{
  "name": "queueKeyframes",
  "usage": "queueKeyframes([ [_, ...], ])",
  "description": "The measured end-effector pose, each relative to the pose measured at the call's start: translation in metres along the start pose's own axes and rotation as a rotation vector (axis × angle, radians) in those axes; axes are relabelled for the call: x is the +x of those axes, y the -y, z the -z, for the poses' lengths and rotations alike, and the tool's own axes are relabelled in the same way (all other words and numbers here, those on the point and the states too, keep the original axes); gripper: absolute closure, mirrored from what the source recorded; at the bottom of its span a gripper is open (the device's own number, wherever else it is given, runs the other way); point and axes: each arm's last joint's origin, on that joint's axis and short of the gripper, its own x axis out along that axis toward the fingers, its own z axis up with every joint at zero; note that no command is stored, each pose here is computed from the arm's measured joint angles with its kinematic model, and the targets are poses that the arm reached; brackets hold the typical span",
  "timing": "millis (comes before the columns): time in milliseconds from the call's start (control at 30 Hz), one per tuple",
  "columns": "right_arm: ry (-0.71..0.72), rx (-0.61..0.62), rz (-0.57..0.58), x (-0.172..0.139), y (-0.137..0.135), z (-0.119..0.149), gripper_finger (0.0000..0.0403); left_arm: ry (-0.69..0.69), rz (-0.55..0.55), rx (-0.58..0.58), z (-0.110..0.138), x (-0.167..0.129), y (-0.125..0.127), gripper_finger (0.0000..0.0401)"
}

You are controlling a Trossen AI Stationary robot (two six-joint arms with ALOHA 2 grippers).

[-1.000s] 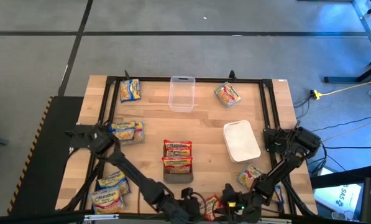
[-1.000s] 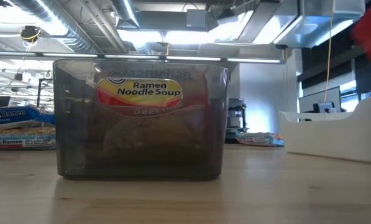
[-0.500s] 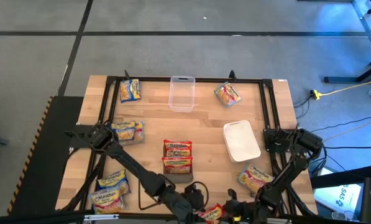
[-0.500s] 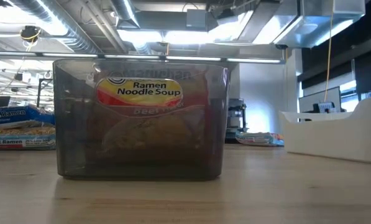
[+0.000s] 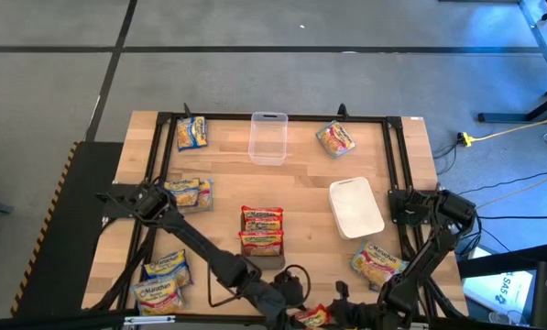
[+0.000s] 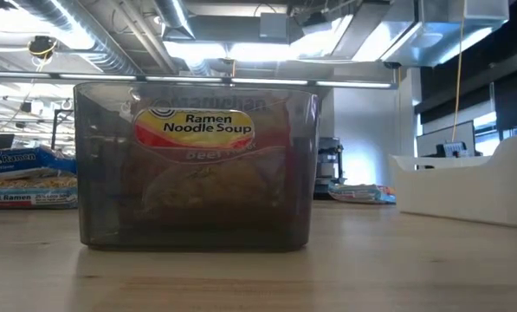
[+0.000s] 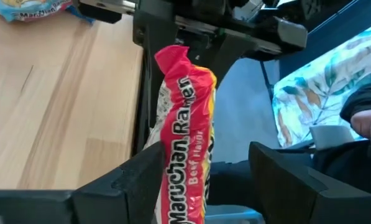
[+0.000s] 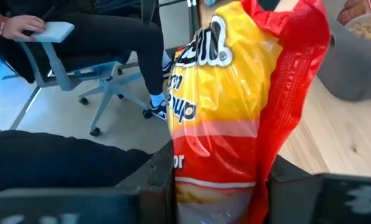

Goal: Sort Maruchan noodles
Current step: Put the red noodle pack into the gray bin

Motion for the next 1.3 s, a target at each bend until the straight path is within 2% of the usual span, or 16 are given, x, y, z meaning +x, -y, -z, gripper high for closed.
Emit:
queueKeyframes([
  [433,0.008,0.058,-0.011,0.003,-0.010,-0.023,0.0298,-0.012,-0.053,0.007,0.001,0.000,-0.004,0.0174],
  [633,0.023,0.076,-0.028,0.001,-0.017,-0.032,0.0297,-0.020,-0.036,-0.001,0.001,0.000,-0.004,0.0175],
  [900,0.053,0.028,0.038,0.008,-0.008,-0.038,0.0297,-0.052,0.014,-0.001,0.002,0.000,-0.002,0.0179],
  [1033,0.096,-0.012,0.040,0.008,-0.010,-0.042,0.0297,-0.062,0.018,-0.001,0.003,0.001,-0.002,0.0210],
  [1200,0.101,0.000,0.050,0.010,-0.008,-0.043,0.0295,-0.065,0.017,0.011,0.004,0.001,-0.002,0.0276],
  [1300,0.084,-0.004,0.040,0.013,-0.006,-0.045,0.0277,-0.076,0.025,0.009,0.004,0.001,-0.002,0.0292],
])
